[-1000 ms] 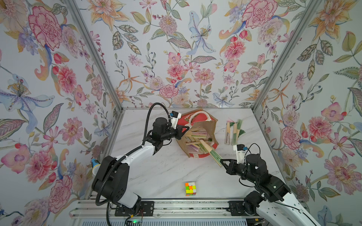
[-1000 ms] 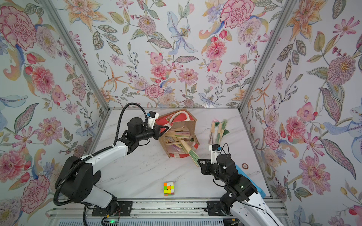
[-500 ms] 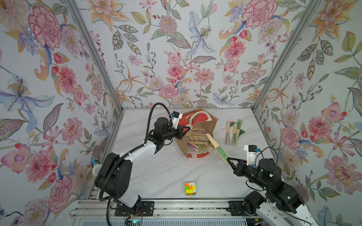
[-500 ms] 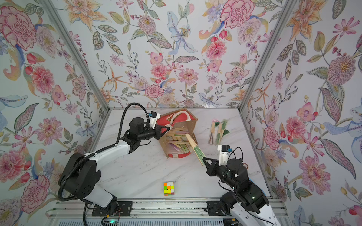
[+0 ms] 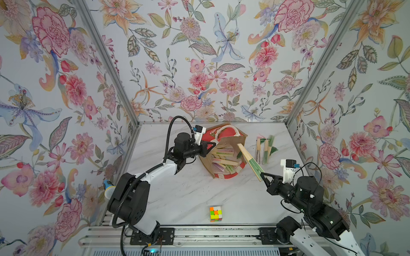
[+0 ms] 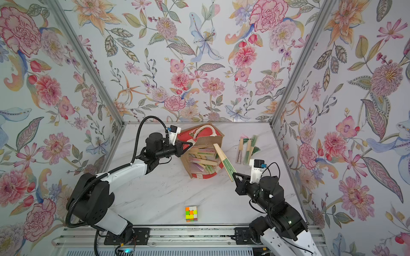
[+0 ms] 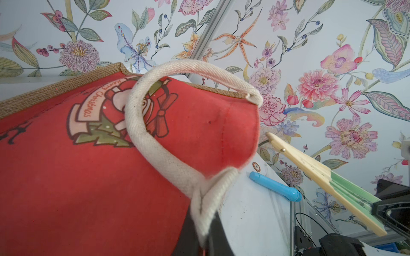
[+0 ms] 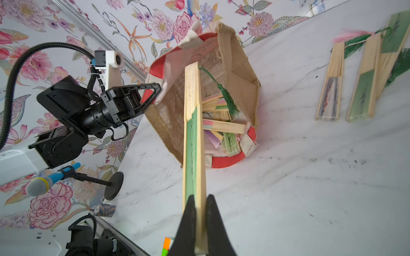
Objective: Take out the folding fans from the tote bags
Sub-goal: Place the folding fan at the center of the board.
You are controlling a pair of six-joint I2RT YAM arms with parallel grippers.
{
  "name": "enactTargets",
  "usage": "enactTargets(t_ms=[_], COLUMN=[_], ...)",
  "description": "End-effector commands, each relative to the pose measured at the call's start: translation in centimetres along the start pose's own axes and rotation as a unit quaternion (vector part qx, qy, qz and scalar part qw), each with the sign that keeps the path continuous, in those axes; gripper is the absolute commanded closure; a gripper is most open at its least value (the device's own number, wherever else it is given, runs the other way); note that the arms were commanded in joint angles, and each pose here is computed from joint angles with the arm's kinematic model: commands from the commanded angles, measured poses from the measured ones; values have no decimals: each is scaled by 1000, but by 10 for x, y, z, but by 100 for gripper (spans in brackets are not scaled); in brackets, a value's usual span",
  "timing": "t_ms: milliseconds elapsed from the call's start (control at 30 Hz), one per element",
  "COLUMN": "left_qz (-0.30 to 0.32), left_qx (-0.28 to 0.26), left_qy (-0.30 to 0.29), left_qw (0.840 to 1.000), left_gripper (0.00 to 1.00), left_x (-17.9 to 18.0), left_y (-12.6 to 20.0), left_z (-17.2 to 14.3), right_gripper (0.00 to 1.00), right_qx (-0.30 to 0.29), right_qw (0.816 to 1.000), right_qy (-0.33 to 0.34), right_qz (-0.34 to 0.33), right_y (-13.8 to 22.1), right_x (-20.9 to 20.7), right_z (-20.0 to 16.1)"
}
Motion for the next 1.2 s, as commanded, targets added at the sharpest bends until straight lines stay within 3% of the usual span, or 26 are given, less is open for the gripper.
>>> enactTargets(t_ms=[0,267,500,800,900,1000,1167], left_qz=[-12,-6,-11,-11,-9,-8,-8], left_qx=[7,13,13,13,14,13,15], left_qy=[10,12,7,6,5,5,4], left_qw=[1000,1000,1000,1000,1000,1000,1000], left_gripper=[100,100,100,100,100,100,100], left_x=[0,3,1,-1,-1,-1,-1], left_y=[-1,-3,-1,1,1,1,2], left_z=[-5,-8,-6,-7,-7,-6,-7], right_gripper=[94,93,93,93,94,94,95], right_qx=[-65,-149,-188,-177,-160,-127,-64], right_qw=[997,988,976,935,929,932,958], right_qy=[20,22,62,173,186,172,87], right_qz=[23,30,-93,-255,-279,-294,-264], right_y=[25,68,78,40,25,5,-31], right_x=[11,17,15,30,32,21,-26], right_z=[18,32,58,88,95,101,112])
Point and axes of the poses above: each gripper's point midway between its finger pads, its own y axis back along the fingers, its own x axis along the line the jaws close on, z = x × y, the point moved 10 cm from there along y, back along the fingers
